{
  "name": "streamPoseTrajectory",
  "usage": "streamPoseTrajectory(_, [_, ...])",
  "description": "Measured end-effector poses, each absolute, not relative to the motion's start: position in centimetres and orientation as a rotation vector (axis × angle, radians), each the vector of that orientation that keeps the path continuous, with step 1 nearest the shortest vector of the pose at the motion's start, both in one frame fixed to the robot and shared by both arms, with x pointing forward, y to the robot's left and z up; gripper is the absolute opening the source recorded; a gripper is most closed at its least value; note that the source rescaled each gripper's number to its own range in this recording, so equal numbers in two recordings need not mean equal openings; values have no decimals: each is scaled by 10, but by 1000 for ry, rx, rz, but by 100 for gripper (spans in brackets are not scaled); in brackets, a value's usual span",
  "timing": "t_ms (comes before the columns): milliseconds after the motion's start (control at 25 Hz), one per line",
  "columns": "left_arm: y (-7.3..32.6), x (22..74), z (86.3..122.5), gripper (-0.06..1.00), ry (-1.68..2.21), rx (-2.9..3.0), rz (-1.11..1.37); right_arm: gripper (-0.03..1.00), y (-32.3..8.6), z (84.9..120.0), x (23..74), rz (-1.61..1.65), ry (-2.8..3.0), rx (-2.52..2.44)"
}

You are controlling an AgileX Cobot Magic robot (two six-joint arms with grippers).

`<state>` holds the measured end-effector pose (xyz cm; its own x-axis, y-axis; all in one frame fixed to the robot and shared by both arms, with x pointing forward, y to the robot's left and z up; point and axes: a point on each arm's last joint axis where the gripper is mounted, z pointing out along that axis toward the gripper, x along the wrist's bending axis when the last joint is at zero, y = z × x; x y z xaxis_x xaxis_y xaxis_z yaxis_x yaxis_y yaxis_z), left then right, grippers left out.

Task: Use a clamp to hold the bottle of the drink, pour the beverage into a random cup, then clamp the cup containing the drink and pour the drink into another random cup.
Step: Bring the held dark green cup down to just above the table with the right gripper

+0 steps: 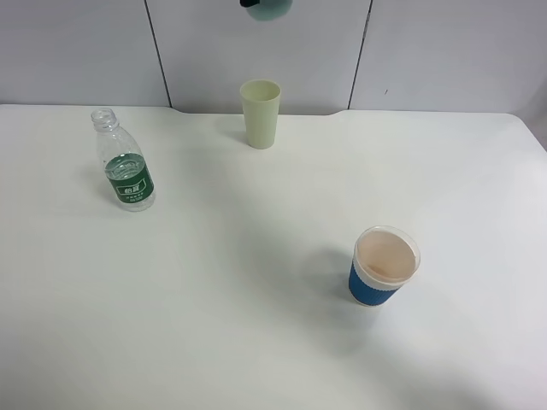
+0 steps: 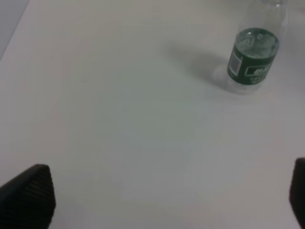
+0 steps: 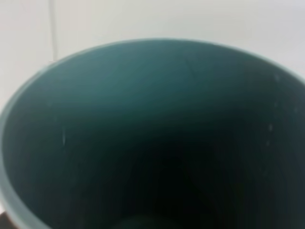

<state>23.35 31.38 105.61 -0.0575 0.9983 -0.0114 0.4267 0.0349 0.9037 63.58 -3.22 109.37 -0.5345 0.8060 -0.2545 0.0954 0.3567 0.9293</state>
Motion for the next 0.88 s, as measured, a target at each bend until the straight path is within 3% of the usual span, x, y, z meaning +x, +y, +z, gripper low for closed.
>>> streamPoseTrajectory(360, [314,233,1056,100,1581,1482,989,0,-11,1057,601,1196,2015,445])
streamPoseTrajectory(880, [314,233,1056,100,1582,1482,990,0,-33,997,567,1265,2047,488])
